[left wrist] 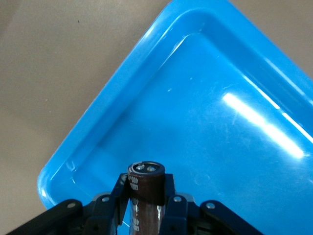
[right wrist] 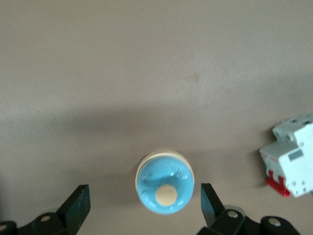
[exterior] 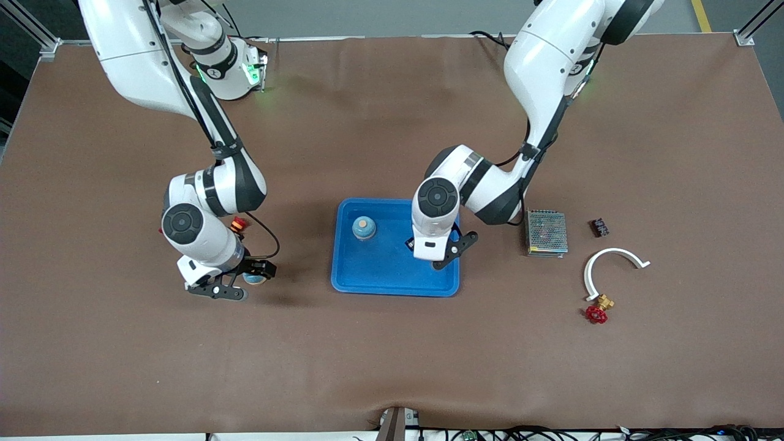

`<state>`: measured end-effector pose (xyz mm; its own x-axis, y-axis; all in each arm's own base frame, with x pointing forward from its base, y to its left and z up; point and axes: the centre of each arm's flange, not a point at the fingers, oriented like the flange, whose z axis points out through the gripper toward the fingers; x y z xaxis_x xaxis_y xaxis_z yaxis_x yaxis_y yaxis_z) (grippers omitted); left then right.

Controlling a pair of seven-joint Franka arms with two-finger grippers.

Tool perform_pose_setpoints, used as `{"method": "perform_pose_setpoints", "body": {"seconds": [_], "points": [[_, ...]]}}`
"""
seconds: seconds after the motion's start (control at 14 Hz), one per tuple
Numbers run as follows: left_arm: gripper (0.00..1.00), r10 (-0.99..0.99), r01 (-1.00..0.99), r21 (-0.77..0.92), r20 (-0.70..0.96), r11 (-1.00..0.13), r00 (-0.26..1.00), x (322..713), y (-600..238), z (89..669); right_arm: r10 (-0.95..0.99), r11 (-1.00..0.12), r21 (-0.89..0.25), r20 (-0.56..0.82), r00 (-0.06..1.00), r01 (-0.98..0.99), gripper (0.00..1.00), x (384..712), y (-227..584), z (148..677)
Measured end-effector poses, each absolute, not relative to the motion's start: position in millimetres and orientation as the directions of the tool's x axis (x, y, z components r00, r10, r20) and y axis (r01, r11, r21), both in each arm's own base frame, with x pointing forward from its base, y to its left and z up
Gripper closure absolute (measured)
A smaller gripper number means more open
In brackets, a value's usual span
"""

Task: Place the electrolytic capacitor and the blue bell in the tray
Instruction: 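Grasp the second bell with the right gripper while the left gripper drops the capacitor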

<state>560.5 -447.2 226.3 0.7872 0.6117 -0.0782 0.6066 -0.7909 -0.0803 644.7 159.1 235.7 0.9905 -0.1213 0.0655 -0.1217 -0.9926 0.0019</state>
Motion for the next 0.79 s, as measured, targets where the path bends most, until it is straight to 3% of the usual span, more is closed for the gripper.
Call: {"method": "perform_pose_setpoints", "body": {"seconds": [0.79], "points": [[0.67,0.619,0.598,-0.180,-0.099,-0.781,0.779,535.5,-429.9,183.2,-0.102,-0.995,-0.020,0.106,0.989,-0.100,0.00,631.5,138.6,196.1]]}}
